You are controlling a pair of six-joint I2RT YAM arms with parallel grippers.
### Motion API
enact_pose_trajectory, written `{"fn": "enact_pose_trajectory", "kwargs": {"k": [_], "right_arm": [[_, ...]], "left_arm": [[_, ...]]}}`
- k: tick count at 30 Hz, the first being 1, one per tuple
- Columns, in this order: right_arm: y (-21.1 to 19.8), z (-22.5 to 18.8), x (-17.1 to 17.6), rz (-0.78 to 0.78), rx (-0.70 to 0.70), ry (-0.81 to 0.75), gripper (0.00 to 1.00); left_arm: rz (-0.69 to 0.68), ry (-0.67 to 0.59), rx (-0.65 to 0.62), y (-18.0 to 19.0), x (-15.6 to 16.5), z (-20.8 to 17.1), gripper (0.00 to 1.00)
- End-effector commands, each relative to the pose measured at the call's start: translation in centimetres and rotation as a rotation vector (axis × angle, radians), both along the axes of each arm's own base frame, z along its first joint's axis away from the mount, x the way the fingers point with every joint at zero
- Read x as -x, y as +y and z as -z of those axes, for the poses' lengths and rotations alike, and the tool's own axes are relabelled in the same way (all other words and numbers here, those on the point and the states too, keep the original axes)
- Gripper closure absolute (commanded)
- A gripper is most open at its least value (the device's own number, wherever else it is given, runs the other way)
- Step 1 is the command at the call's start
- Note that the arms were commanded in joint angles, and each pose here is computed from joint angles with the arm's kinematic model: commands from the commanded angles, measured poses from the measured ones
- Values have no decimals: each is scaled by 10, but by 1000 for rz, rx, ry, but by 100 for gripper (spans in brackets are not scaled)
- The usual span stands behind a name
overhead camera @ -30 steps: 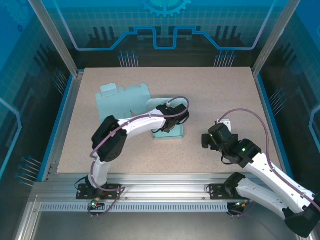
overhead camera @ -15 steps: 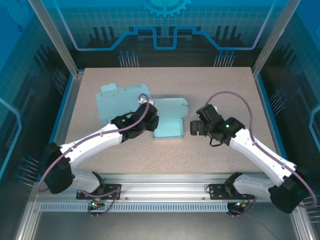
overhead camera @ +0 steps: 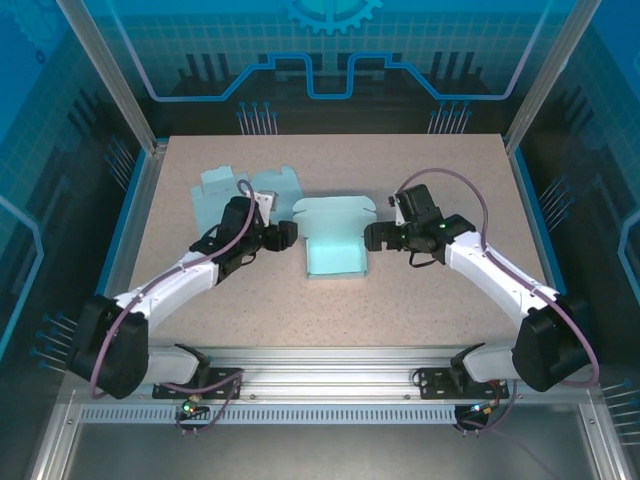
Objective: Fold the paper box
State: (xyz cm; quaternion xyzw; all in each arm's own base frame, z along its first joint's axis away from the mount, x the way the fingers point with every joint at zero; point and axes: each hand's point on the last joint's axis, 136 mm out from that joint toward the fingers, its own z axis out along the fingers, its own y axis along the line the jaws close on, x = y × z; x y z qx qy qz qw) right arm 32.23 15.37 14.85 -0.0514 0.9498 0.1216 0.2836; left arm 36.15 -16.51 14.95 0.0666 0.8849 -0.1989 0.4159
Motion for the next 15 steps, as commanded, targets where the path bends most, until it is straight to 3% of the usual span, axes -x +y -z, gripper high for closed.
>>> {"fn": "enact_pose_trajectory", "kwargs": {"k": [1,5,15], "right_arm": [[18,-20,-13,-88,-81,-111,1],[20,-15,-26,-100,-73,-121,14],[23,-4,-53,-127,-106,-129,16]], "left_arm": [[145,-51,44,-21,-7,1,31],[163,-39,28,-26,-21,10,31],[175,-17,6,-33,-38,19,38]]}}
